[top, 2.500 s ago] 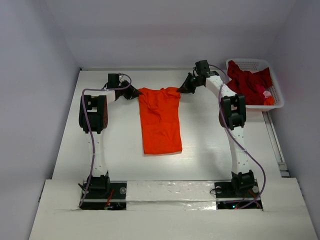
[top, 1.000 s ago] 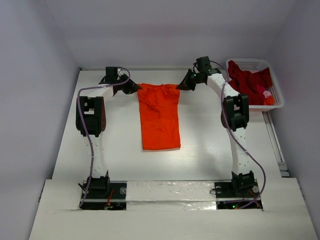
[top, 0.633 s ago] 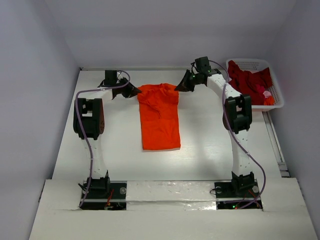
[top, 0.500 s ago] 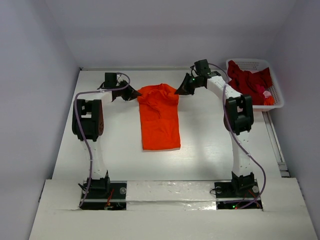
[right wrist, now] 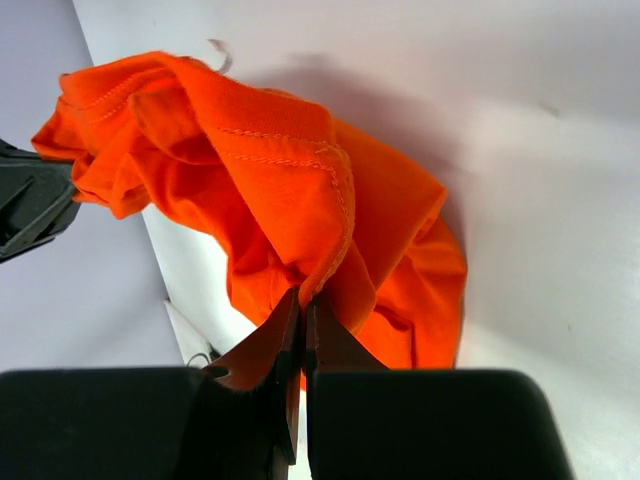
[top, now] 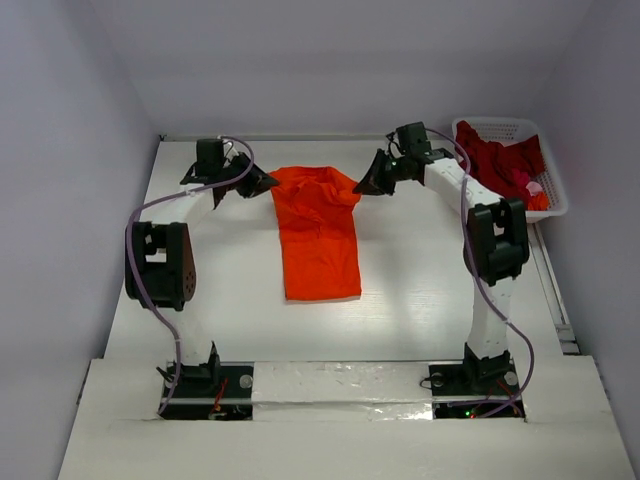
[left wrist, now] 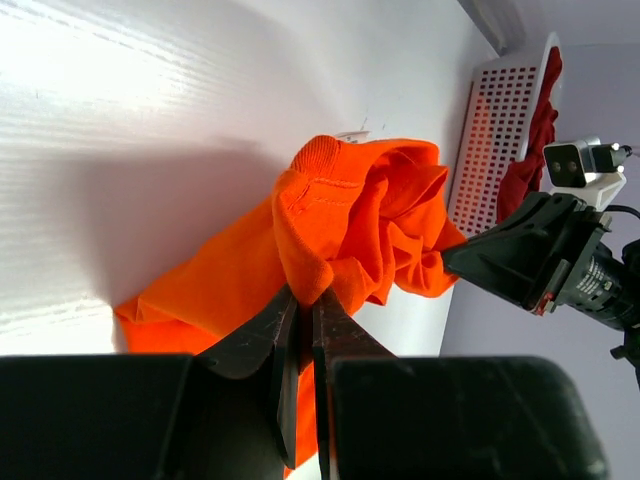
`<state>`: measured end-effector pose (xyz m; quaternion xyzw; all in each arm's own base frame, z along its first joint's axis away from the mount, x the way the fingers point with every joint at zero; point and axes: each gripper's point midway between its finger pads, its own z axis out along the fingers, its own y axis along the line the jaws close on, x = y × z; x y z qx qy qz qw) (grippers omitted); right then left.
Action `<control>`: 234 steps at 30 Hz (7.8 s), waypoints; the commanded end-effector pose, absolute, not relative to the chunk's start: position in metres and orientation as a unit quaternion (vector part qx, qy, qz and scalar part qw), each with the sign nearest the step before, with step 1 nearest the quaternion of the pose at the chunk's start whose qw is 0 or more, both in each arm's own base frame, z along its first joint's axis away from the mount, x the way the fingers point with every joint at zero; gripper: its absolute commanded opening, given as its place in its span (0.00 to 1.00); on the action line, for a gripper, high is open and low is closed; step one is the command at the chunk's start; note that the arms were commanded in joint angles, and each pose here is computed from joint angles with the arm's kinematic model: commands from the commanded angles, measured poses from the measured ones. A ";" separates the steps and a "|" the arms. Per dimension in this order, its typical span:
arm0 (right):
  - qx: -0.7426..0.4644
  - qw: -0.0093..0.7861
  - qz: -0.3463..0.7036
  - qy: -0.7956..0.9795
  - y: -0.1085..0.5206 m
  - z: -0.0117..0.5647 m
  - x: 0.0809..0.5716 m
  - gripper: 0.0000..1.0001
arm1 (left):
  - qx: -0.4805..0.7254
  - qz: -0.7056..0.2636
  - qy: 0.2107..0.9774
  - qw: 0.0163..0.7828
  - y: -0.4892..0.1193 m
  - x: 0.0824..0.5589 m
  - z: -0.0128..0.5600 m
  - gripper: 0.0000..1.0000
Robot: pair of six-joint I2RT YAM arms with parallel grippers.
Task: Fold and stack the t-shirts
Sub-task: Fold the tshirt
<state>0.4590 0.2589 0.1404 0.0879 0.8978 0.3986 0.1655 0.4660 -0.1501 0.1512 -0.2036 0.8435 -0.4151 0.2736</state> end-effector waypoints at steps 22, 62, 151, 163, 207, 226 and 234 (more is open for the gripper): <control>0.039 0.203 0.406 0.890 0.255 0.178 0.358 0.00 | -0.170 -0.404 0.848 0.298 -0.156 0.366 0.188 0.02; -0.030 0.164 0.350 0.922 0.245 0.161 0.235 0.00 | -0.162 -0.381 0.877 0.245 -0.171 0.258 0.169 0.06; -0.128 0.064 0.266 0.953 0.267 0.101 0.169 0.00 | -0.131 -0.268 0.945 0.130 -0.166 0.174 0.087 0.12; -0.122 0.124 0.272 0.947 0.273 0.147 0.191 0.00 | -0.151 -0.300 0.924 0.181 -0.173 0.192 0.121 0.14; -0.088 0.126 0.232 0.961 0.278 0.112 0.214 0.00 | -0.106 -0.361 0.908 0.182 -0.240 0.283 0.124 0.05; -0.085 0.090 0.229 0.965 0.299 0.065 0.227 0.00 | -0.072 -0.370 0.915 0.146 -0.284 0.291 0.080 0.00; -0.081 0.081 0.222 0.968 0.289 0.056 0.217 0.00 | -0.088 -0.365 0.920 0.113 -0.291 0.291 0.038 0.00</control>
